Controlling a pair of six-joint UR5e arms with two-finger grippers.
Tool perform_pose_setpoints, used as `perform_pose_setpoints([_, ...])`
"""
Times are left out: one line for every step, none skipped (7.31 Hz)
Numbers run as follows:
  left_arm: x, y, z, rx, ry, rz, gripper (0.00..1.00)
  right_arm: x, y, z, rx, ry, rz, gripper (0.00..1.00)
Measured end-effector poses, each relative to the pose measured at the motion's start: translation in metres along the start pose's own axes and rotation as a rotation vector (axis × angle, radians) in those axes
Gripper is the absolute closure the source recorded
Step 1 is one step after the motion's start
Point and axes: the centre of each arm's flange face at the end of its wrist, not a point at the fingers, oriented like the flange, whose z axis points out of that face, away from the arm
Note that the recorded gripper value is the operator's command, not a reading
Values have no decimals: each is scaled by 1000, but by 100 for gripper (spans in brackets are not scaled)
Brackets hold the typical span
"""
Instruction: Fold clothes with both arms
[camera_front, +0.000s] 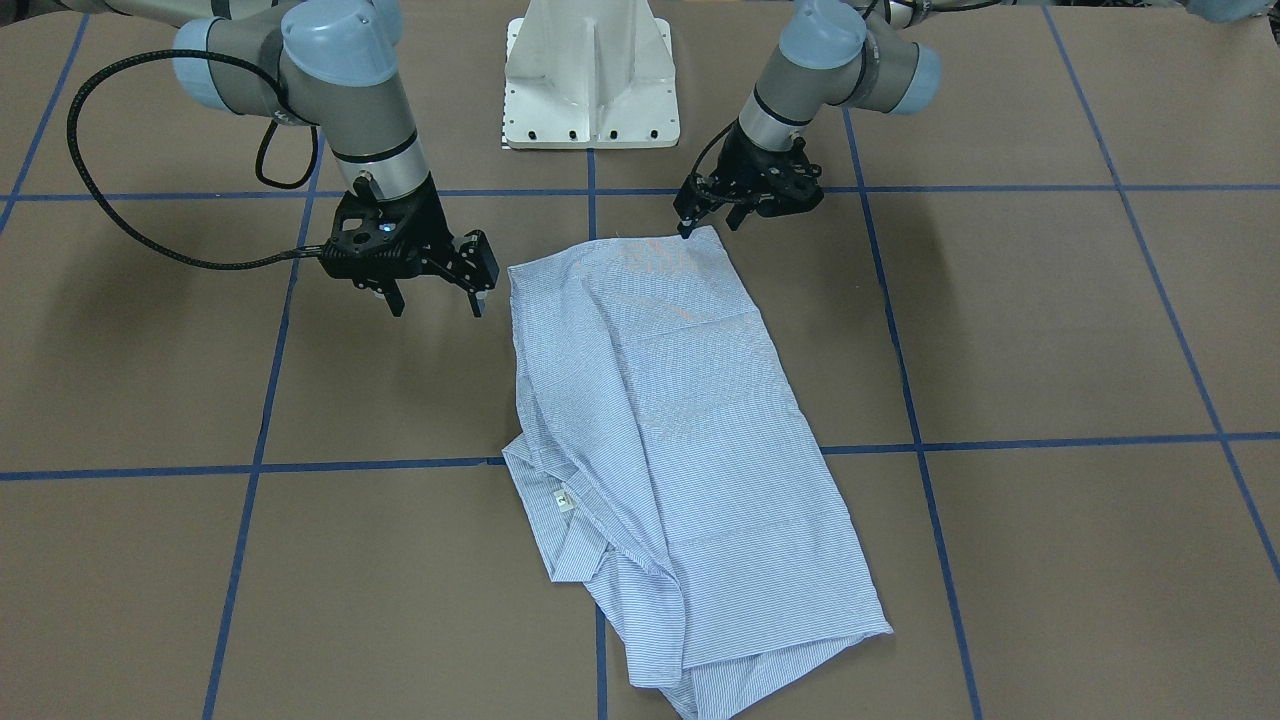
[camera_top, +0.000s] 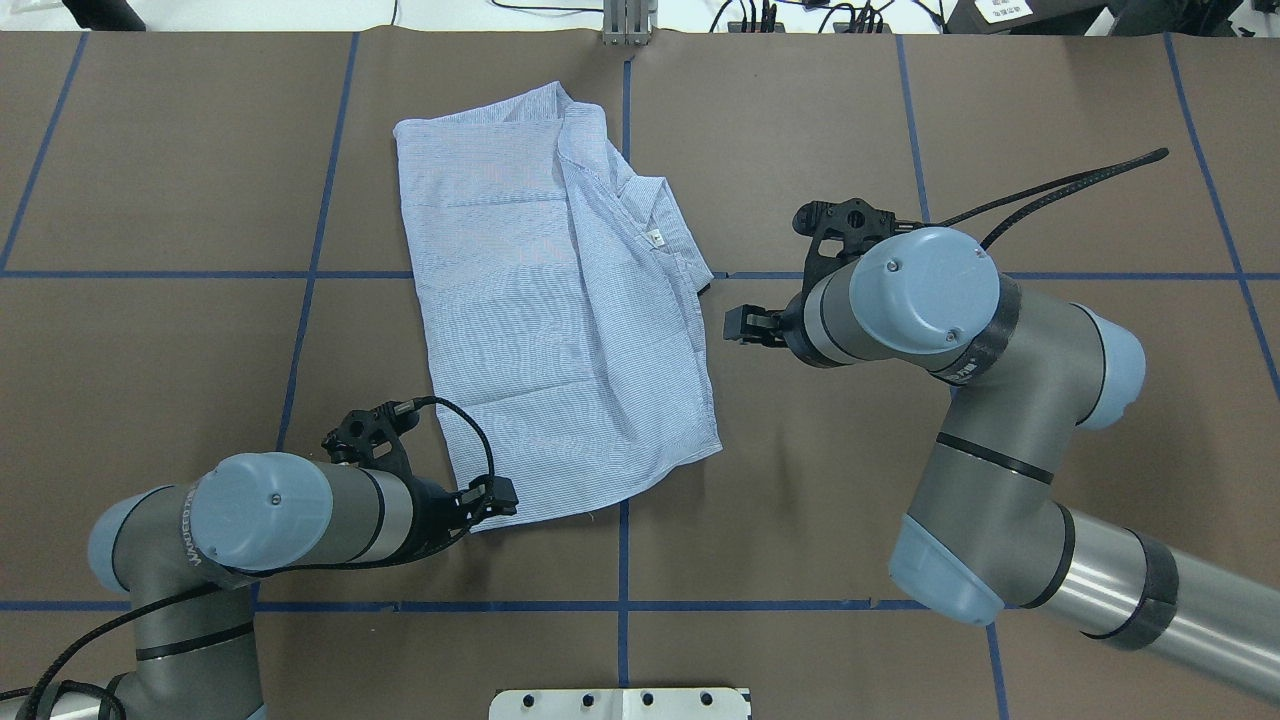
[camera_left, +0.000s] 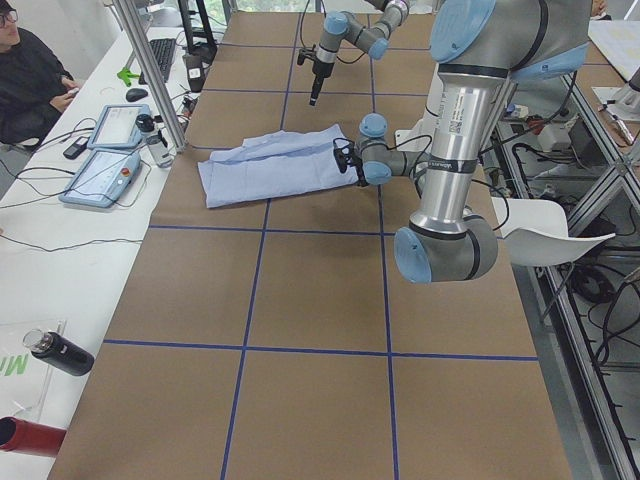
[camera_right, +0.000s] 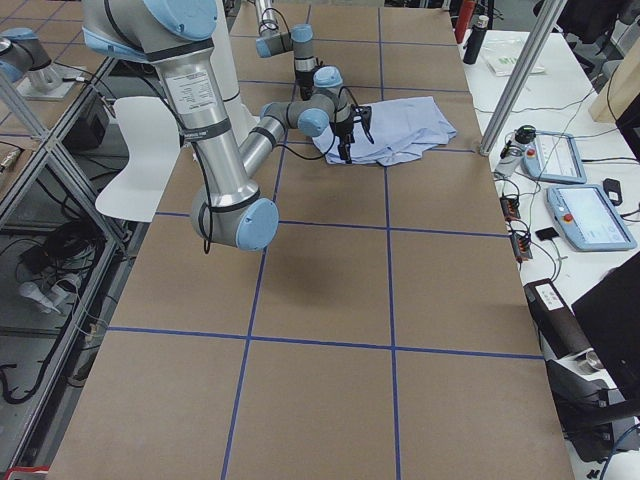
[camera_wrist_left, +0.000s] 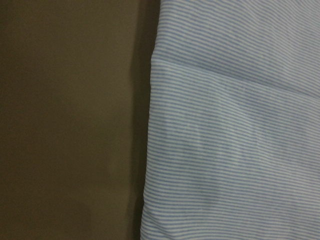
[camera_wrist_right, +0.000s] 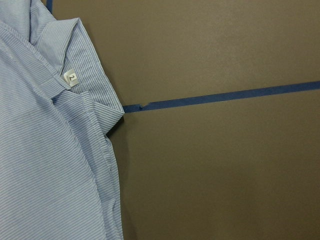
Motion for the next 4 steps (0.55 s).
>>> perform_pose_setpoints([3,1,4,-1,-1,1,36,0,0,0,1,1,1,0])
perform_pose_setpoints([6,2,6,-1,-1,1,36,1,0,0,1,2,2,0])
perform_pose_setpoints([7,2,8,-1,-1,1,40,1,0,0,1,2,2,0])
perform_pose_setpoints([8,2,8,-1,-3,1,43,1,0,1,1,2,2,0])
